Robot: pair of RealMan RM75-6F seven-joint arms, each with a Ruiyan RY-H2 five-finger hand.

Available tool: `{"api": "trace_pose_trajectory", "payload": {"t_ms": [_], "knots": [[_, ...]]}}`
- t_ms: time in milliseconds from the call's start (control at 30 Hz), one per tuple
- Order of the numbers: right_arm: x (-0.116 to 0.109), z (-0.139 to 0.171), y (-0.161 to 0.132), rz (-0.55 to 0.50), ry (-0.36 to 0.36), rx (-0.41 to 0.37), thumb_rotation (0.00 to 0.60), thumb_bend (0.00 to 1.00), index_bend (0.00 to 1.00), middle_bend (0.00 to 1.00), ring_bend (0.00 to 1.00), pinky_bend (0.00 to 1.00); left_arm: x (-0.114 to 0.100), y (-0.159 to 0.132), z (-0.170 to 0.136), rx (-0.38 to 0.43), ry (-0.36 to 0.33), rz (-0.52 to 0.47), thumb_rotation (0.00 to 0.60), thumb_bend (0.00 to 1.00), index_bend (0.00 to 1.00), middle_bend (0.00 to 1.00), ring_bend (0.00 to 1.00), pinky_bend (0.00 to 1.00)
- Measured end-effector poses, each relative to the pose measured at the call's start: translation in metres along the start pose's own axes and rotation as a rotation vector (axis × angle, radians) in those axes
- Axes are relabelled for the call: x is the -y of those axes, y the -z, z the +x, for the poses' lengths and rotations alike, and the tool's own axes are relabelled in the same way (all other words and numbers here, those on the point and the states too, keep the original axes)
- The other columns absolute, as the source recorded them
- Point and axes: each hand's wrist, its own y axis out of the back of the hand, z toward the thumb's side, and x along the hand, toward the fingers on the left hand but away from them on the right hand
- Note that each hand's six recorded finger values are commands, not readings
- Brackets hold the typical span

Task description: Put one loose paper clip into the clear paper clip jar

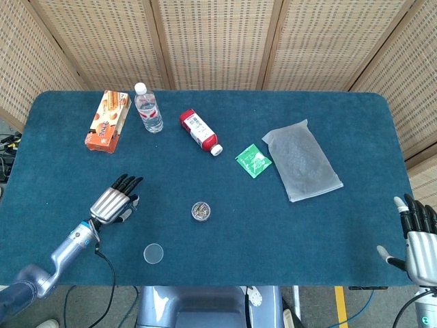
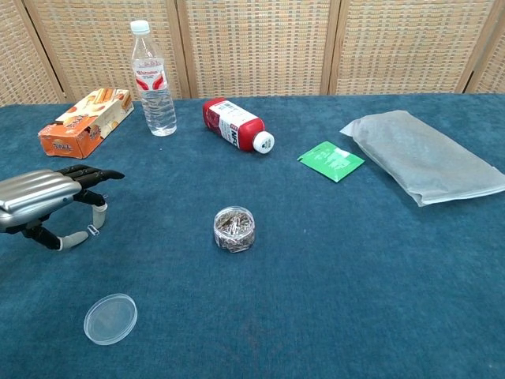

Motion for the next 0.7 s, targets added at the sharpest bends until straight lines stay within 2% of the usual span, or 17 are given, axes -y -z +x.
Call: {"api": "trace_pose_trajectory", "payload": {"t_ms": [500, 700], "knots": [[0.0, 0.0, -0.002, 0.0, -0.002, -0.005, 0.6, 0.0, 0.0, 0.0, 0.0, 0.0, -0.005, 0.002, 0.003, -0.005, -0.031, -0.013, 0.6, 0.41, 0.82, 0.0, 0.0, 0.0], [-0.001, 0.001, -0.002, -0.004, 0.001, -0.008, 0.6, 0.0, 0.0, 0.0, 0.0, 0.0, -0.021, -0.001, 0.004, 0.011, -0.084, -0.032, 0.6, 0.41, 0.82, 0.0, 0.0, 0.0]]}}
